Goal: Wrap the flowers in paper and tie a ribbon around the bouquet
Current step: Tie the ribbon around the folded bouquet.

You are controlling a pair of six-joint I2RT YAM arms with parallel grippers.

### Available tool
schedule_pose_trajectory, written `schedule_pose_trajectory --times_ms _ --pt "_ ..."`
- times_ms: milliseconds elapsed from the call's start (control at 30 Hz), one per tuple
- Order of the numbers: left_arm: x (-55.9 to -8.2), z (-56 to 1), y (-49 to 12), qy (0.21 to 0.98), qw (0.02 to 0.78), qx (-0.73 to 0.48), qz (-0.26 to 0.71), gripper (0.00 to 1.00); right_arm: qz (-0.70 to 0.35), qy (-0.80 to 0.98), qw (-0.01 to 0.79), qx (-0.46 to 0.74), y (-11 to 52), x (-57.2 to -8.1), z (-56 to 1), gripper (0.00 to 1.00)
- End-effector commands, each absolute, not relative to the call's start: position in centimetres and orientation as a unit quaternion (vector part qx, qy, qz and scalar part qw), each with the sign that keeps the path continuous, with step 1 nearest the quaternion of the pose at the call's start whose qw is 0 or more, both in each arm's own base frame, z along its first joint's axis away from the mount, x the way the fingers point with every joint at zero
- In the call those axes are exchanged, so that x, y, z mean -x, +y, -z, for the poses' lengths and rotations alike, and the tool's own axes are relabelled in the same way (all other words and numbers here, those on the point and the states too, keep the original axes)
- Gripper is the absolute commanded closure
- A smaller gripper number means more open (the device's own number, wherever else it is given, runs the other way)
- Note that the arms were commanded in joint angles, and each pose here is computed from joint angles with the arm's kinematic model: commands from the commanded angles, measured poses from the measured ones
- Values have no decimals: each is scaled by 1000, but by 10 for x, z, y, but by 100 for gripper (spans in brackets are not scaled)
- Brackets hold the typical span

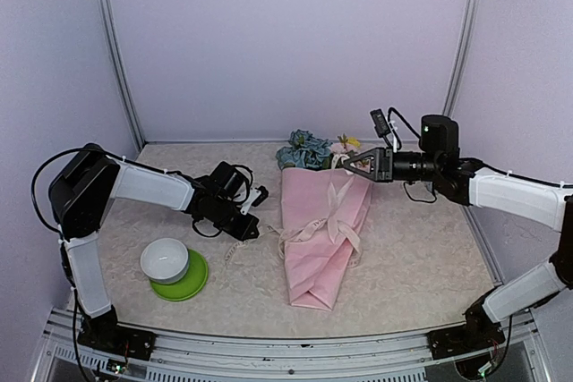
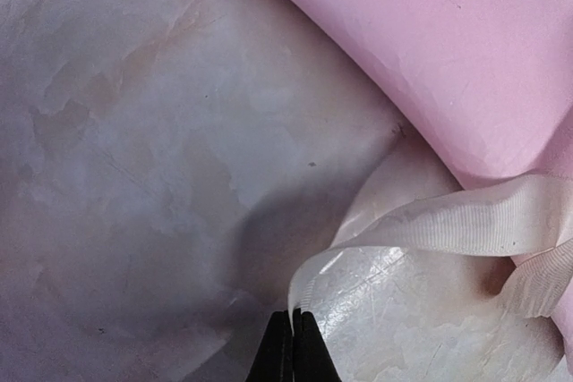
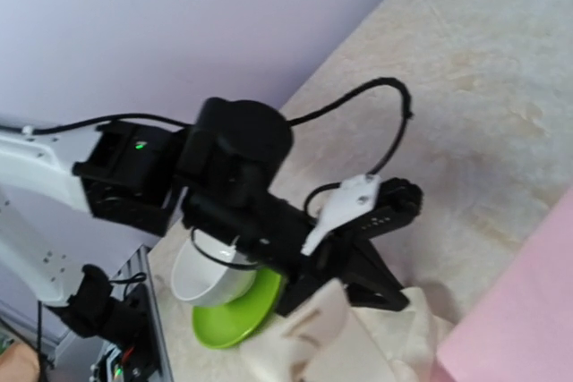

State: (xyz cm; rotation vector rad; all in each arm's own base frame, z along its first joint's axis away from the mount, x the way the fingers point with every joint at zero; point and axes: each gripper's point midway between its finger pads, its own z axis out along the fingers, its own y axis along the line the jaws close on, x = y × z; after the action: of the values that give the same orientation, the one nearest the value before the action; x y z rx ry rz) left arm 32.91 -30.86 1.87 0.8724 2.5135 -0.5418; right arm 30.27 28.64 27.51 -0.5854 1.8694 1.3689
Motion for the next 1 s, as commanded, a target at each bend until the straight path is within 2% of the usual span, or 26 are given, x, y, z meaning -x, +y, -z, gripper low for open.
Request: schedule_pose_trajectory --times_ms 0,67,133,233,333,400,533,600,700,967 --pt "-332 -31 -315 900 222 -314 205 100 -525 731 380 212 285 -316 -277 100" --pt "-336 -40 -317 897 233 -313 210 100 -514 744 377 200 283 -323 -269 100" --pt "-352 -54 -302 901 260 -283 200 100 -481 782 372 137 256 -344 -252 100" --pt "-387 -81 -233 913 309 -166 210 100 -406 815 409 -61 132 -366 -219 100" --pt "-397 -110 -157 899 364 -63 234 100 -340 799 424 -256 6 -333 -174 100" --pt "-392 -122 -121 889 390 -28 238 100 -320 773 435 -334 -38 -301 -149 100" --pt "-385 -117 -53 874 417 91 233 100 -283 741 435 -426 -79 -266 -105 100" --pt "-378 -125 -15 842 450 163 247 100 -269 732 429 -456 -94 -255 -88 100" --pt "-372 -137 24 814 484 210 243 100 -242 718 431 -491 -121 -240 -75 100" --pt "-371 -106 46 819 457 249 242 100 -209 701 434 -526 -172 -214 -62 100"
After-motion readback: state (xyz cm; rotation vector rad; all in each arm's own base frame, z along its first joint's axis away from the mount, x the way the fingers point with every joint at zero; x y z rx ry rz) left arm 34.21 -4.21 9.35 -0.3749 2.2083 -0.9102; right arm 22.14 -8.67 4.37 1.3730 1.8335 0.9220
